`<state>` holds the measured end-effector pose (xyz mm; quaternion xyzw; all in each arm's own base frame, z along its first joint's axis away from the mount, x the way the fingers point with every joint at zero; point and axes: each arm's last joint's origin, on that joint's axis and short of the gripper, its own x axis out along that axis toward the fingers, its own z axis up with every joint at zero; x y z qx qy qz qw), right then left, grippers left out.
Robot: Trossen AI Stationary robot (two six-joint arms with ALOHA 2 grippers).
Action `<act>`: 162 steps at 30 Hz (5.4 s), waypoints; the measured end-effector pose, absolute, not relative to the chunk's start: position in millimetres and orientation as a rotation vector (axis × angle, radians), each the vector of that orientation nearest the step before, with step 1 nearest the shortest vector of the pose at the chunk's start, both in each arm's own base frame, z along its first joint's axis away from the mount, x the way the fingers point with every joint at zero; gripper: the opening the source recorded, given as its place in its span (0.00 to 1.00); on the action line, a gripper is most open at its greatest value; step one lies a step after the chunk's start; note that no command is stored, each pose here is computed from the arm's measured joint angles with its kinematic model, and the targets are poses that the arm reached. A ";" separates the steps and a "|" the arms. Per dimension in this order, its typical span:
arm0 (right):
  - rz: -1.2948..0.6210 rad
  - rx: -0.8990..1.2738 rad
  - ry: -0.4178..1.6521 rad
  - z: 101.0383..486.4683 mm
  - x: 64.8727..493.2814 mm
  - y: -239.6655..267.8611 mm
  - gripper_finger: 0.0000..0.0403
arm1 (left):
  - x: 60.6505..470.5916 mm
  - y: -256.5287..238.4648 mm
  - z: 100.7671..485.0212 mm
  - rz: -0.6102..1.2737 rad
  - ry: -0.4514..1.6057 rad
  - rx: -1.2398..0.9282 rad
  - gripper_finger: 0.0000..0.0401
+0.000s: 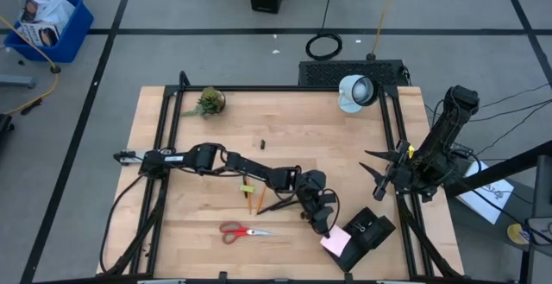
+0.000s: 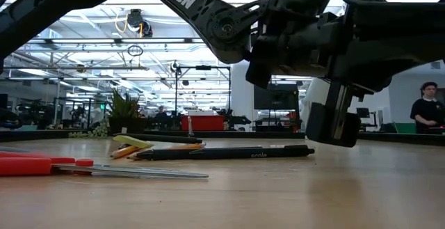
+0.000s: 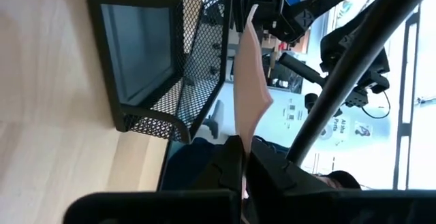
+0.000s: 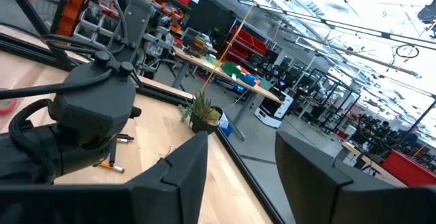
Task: Pick and place office supplies into organizer
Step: Put the pink sticky note into the desk organizer, then put the black pen into the desk organizer
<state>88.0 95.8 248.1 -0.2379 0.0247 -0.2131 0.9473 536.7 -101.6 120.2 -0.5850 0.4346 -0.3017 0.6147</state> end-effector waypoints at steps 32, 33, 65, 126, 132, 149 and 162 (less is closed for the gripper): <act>-0.434 -0.484 0.050 248.1 88.0 95.8 0.40 | 563.0 -118.3 108.2 -0.713 1.052 -1.313 0.04; -0.434 -0.484 0.050 248.1 88.0 95.8 0.40 | 562.5 -118.5 108.2 -0.707 1.060 -1.311 0.04; -0.434 -0.484 0.050 248.1 88.0 95.8 0.40 | 561.7 -119.0 112.5 -0.821 1.088 -1.300 0.57; -0.063 -0.215 -0.242 248.3 97.0 106.7 0.40 | 178.3 -15.9 194.9 0.094 0.014 -0.201 0.56; -0.081 -0.206 -0.216 238.6 114.8 105.0 0.41 | 156.2 -14.7 194.2 0.026 -0.058 -0.214 0.56; -0.242 -0.166 -0.020 193.9 165.3 91.1 0.41 | 150.2 -15.4 186.8 -0.003 -0.006 -0.299 0.56; 0.063 -0.064 0.361 165.6 197.5 74.4 0.40 | 150.4 -15.0 185.3 0.014 0.007 -0.322 0.56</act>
